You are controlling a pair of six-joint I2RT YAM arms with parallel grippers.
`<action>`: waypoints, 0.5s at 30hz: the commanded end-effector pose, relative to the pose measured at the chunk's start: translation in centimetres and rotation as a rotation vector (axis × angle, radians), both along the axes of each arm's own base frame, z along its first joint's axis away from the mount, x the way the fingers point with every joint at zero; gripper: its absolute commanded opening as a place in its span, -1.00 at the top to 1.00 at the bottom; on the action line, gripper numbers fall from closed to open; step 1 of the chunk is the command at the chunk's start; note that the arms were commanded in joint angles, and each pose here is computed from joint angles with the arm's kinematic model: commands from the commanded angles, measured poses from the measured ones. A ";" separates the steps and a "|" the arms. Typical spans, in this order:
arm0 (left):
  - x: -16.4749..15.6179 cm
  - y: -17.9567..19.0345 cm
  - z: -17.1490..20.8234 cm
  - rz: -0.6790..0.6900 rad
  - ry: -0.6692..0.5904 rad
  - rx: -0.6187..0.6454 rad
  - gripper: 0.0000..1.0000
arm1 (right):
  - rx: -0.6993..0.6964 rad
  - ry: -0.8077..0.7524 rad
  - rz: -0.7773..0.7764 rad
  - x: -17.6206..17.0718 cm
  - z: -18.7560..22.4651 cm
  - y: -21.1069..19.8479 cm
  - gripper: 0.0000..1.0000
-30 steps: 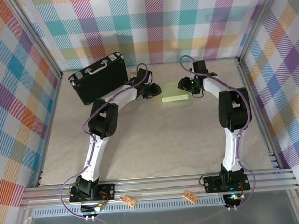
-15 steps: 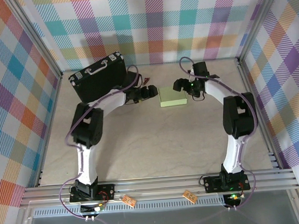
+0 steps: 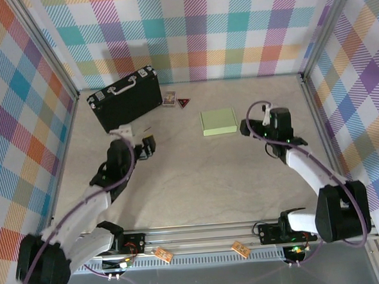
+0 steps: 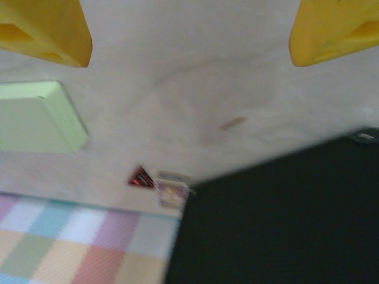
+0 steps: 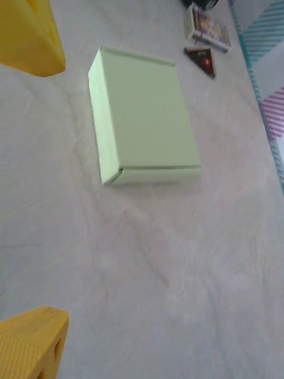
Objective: Fold the paper box
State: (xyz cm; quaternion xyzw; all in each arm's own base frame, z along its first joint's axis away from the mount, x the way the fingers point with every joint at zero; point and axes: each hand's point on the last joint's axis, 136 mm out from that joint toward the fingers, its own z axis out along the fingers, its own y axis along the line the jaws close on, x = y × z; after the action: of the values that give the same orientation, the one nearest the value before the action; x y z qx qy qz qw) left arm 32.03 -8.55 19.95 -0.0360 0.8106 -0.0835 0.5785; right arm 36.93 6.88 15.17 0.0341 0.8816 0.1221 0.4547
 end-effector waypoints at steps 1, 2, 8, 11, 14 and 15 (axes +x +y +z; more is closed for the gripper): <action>-1.6 4.7 2.1 0.187 -0.205 0.114 -0.72 | -0.121 -0.190 -0.067 0.2 1.9 -2.3 -0.98; -2.1 5.2 1.9 0.201 -0.228 0.133 -0.72 | -0.148 -0.195 -0.082 -0.1 1.5 -2.8 -0.98; -2.7 8.1 -1.3 0.311 -0.173 0.253 -0.78 | -0.253 -0.219 -0.094 -0.7 -1.4 -4.0 -0.98; -1.3 8.2 -3.4 0.283 -0.138 0.260 -0.78 | -0.266 -0.258 -0.160 -0.3 -2.5 -5.3 -0.98; 0.7 7.9 -5.9 0.225 -0.091 0.223 -0.77 | -0.282 -0.324 -0.177 0.7 -2.5 -5.7 -0.98; 1.5 7.9 -6.6 0.217 -0.077 0.223 -0.76 | -0.284 -0.347 -0.205 1.0 -2.6 -6.2 -0.98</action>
State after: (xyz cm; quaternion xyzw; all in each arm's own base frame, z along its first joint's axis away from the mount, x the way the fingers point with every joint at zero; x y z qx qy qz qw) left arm 31.87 0.07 13.23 -0.0692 0.7950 0.1011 0.5941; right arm 36.11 1.89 8.96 0.0200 0.8483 -0.0223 0.5287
